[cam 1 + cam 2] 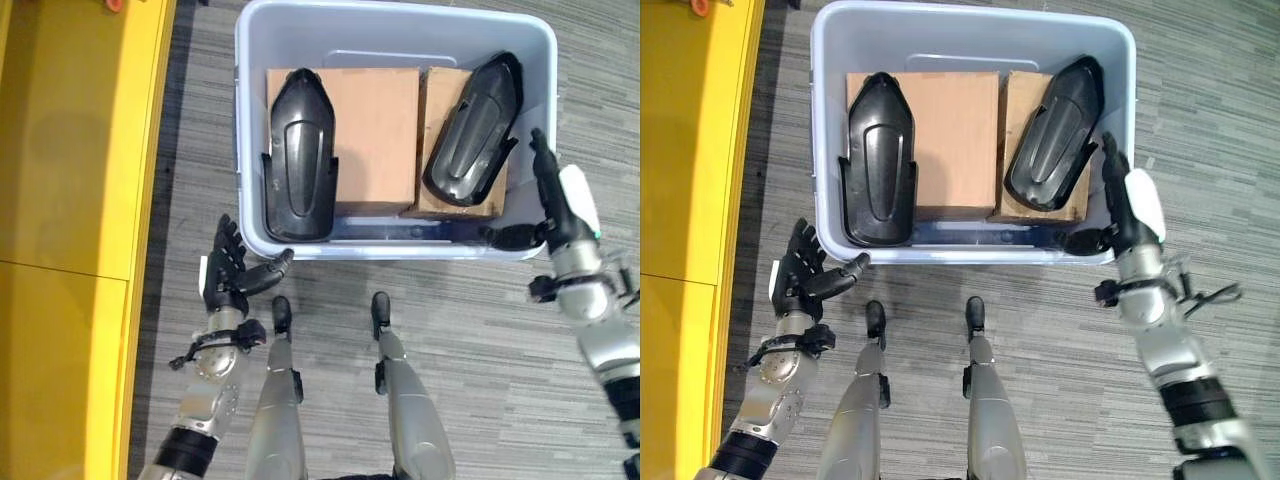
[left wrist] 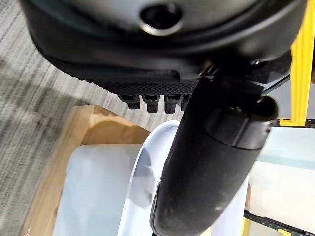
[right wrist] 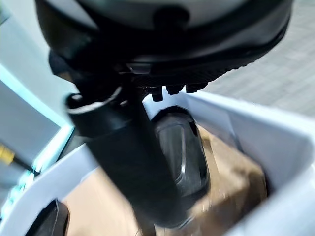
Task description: Move parts from the plastic box to the shelf.
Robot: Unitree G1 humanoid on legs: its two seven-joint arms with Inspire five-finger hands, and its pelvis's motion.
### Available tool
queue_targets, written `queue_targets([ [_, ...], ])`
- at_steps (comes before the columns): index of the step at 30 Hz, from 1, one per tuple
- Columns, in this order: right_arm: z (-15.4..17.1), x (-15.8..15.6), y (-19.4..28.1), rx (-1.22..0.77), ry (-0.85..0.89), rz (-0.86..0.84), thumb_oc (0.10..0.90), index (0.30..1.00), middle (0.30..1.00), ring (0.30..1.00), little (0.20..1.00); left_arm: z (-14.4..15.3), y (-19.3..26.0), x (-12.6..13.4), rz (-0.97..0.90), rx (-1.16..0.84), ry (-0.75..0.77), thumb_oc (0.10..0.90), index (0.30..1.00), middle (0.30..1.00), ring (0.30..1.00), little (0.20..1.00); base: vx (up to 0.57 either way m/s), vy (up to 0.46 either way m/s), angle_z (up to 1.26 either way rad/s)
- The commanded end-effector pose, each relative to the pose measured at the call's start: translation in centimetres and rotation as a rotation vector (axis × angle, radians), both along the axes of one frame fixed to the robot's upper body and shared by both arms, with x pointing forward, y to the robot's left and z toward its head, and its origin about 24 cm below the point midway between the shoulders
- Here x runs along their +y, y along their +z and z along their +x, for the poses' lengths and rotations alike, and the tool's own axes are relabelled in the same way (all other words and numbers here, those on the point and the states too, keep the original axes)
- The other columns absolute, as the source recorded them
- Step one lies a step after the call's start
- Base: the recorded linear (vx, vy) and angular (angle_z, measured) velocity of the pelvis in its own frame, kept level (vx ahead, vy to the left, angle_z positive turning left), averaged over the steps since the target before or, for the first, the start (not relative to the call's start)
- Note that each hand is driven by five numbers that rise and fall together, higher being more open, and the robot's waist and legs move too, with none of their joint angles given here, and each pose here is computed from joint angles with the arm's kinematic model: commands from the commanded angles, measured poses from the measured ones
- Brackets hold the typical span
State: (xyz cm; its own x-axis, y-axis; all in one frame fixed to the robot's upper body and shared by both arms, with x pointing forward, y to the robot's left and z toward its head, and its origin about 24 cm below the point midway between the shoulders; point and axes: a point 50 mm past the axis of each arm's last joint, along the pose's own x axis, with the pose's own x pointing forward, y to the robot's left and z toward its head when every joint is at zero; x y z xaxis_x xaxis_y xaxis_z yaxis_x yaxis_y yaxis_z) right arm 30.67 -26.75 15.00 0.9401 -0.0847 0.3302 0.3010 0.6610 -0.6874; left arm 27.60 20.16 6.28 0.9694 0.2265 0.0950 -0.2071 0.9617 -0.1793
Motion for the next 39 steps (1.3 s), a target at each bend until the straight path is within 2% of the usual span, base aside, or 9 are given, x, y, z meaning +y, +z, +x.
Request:
queue_targets([
  [1, 0.1, -0.1, 7.1, -0.293, -0.005, -0.101, 0.900, 1.000, 1.000, 1.000, 1.000, 0.0, 3.1, -0.2, 0.037, -0.165, 0.002, 0.900, 1.000, 1.000, 1.000, 1.000, 0.00, 0.000, 0.00],
  [7, -0.5, 1.7, 5.3, -0.363, 0.004, 0.075, 0.900, 1.000, 1.000, 1.000, 1.000, 0.1, 2.9, -0.4, 0.048, -0.153, 0.012, 0.900, 1.000, 1.000, 1.000, 1.000, 0.00, 0.000, 0.00],
  [12, -0.2, 2.9, 4.9, -0.405, -0.016, 0.117, 0.900, 1.000, 1.000, 1.000, 1.000, 0.2, 2.6, -0.8, 0.052, -0.145, 0.007, 0.900, 1.000, 1.000, 1.000, 1.000, 0.00, 0.000, 0.00],
  [26, 2.2, 5.7, 4.5, -0.386, -0.042, -0.001, 0.900, 1.000, 1.000, 1.000, 1.000, 0.5, 2.5, -2.2, 0.044, -0.148, -0.011, 0.900, 1.000, 1.000, 1.000, 1.000, 0.00, 0.000, 0.00],
  [39, 5.5, 5.3, 3.1, -0.237, -0.122, -0.060, 0.900, 1.000, 1.000, 1.000, 1.000, 0.8, 2.2, -3.0, 0.024, -0.143, -0.030, 0.900, 1.000, 1.000, 1.000, 1.000, 0.00, 0.000, 0.00],
])
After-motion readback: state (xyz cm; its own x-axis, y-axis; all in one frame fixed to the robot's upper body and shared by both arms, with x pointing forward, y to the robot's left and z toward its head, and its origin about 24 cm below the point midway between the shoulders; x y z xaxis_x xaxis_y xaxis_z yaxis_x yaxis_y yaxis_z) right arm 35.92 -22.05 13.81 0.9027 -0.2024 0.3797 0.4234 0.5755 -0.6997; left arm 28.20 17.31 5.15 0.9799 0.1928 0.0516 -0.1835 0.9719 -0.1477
